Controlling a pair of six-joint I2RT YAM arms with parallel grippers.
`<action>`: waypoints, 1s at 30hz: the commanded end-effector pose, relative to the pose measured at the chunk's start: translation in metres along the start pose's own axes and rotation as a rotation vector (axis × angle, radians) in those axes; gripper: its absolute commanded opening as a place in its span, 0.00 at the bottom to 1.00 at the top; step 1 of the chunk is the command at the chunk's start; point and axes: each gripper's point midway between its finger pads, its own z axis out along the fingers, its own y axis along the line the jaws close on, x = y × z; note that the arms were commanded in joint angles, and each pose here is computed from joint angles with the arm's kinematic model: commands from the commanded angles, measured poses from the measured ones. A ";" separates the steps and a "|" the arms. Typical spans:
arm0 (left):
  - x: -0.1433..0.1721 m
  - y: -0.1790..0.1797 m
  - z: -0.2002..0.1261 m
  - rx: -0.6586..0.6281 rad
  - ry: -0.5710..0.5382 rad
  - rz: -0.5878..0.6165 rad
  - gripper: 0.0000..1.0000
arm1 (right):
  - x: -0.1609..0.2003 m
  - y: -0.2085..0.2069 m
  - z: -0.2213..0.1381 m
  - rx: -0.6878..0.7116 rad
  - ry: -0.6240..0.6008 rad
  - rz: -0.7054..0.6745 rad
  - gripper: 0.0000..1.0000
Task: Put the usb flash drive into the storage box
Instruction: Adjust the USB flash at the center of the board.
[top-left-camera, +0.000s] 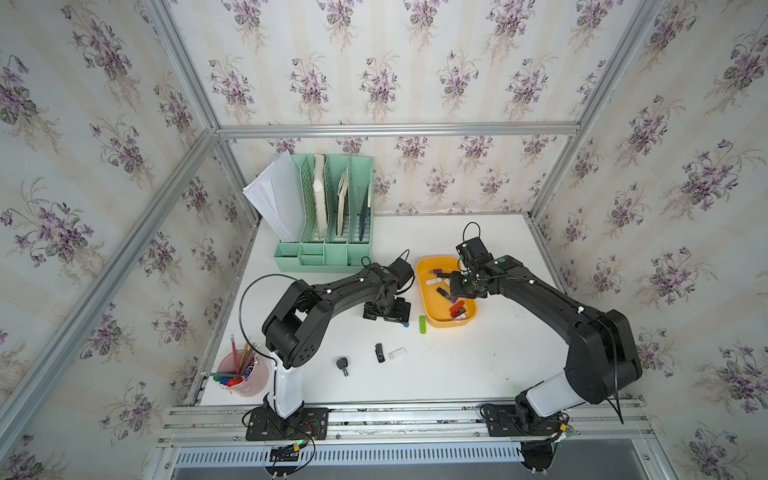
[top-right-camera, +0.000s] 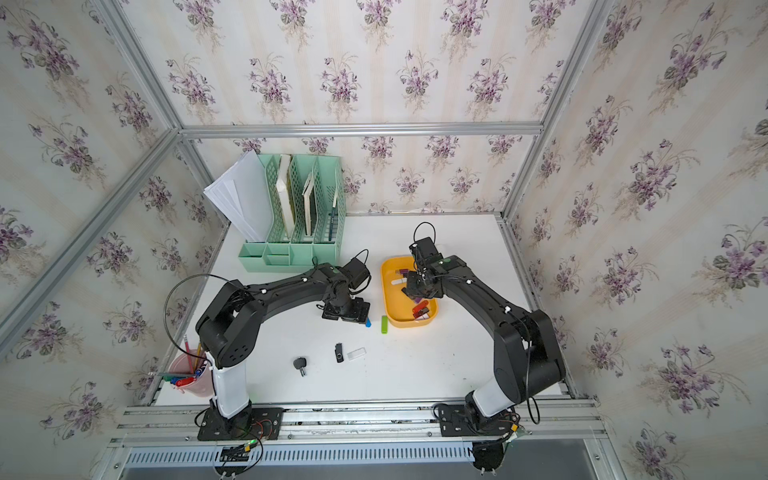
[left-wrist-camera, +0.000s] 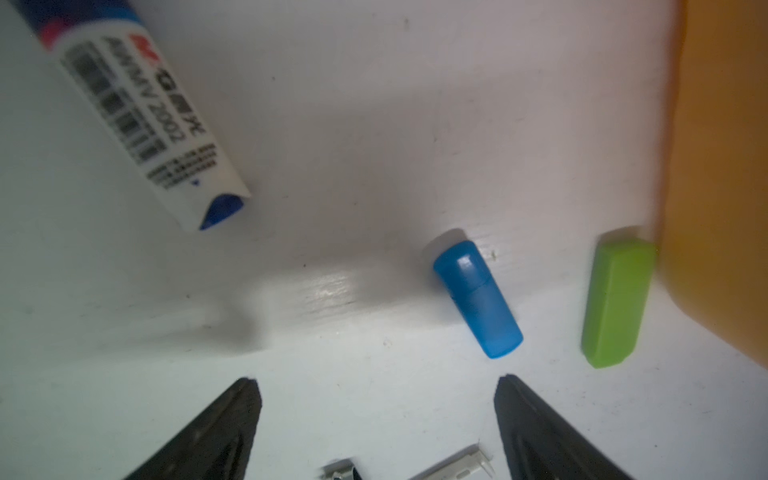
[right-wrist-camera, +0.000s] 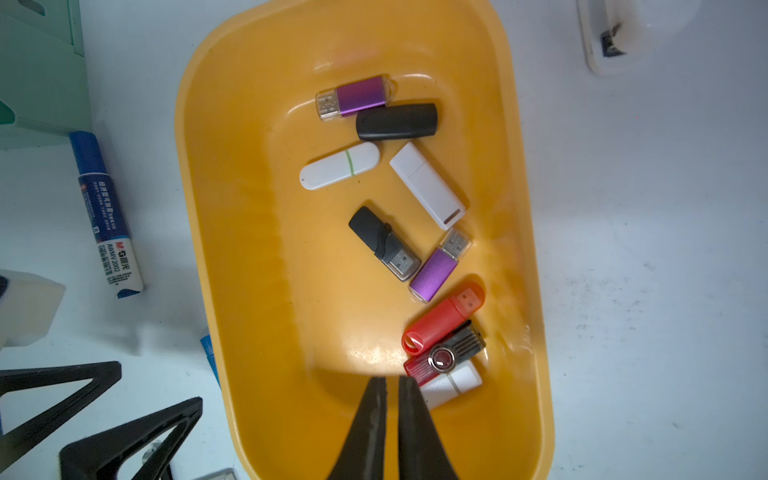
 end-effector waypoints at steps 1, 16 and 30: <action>-0.006 -0.002 0.000 -0.008 -0.025 -0.039 0.94 | 0.002 -0.005 -0.004 0.023 0.001 0.004 0.14; -0.021 -0.012 0.010 -0.054 -0.047 -0.048 0.99 | 0.010 -0.013 -0.007 0.039 0.009 -0.002 0.14; -0.012 -0.012 0.023 -0.068 -0.010 0.003 0.76 | 0.021 -0.017 -0.011 0.027 0.015 0.007 0.14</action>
